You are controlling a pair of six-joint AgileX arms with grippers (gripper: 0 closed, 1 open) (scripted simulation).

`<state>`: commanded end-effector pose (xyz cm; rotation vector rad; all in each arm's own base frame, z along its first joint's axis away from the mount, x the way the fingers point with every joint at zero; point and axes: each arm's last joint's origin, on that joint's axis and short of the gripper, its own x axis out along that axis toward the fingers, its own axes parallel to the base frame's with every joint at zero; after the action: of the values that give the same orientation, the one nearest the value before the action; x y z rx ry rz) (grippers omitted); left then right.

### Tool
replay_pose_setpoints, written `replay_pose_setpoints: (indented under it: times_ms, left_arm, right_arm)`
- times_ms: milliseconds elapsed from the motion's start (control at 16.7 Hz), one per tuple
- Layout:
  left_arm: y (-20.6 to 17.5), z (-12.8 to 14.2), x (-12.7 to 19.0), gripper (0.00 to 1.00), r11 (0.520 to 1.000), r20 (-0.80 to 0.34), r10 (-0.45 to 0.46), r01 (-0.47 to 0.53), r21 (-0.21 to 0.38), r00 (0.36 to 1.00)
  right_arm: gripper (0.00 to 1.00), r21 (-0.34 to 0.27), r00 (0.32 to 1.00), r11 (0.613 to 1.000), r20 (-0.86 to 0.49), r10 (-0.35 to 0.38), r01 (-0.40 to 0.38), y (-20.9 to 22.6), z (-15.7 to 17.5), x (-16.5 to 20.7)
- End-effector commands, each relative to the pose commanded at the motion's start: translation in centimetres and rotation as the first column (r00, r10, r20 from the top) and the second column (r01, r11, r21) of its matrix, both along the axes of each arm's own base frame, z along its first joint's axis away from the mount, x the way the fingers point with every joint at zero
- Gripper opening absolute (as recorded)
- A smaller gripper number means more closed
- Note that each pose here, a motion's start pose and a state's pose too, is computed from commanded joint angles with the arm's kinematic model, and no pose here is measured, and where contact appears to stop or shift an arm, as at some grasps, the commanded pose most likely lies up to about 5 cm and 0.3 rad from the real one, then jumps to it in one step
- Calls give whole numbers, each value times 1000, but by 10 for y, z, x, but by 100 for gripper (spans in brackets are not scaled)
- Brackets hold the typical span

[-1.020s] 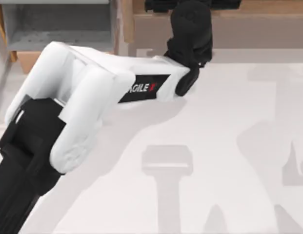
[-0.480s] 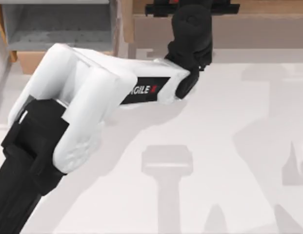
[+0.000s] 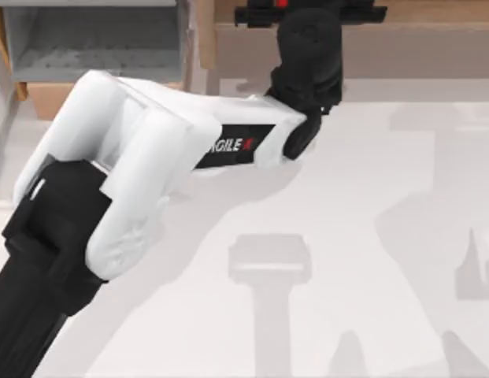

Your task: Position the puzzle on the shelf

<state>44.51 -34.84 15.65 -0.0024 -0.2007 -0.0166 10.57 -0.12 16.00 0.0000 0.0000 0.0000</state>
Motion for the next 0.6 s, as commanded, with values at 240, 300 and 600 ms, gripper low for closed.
replay_pose_setpoints:
  times_ms: [240,300,600]
  left_arm:
    - [0,0,0,100,1000,0,0,0,0,1000]
    - [0,0,0,100,1000,0,0,0,0,1000]
    - [-1,0,-1,100,1000,0,-2,2,0,1000]
  right_arm:
    - [100,0,1000,1000,0,0,0,0,0,0]
    - [100,0,1000,1000,0,0,0,0,0,0]
    - [100,0,1000,1000,0,0,0,0,0,0]
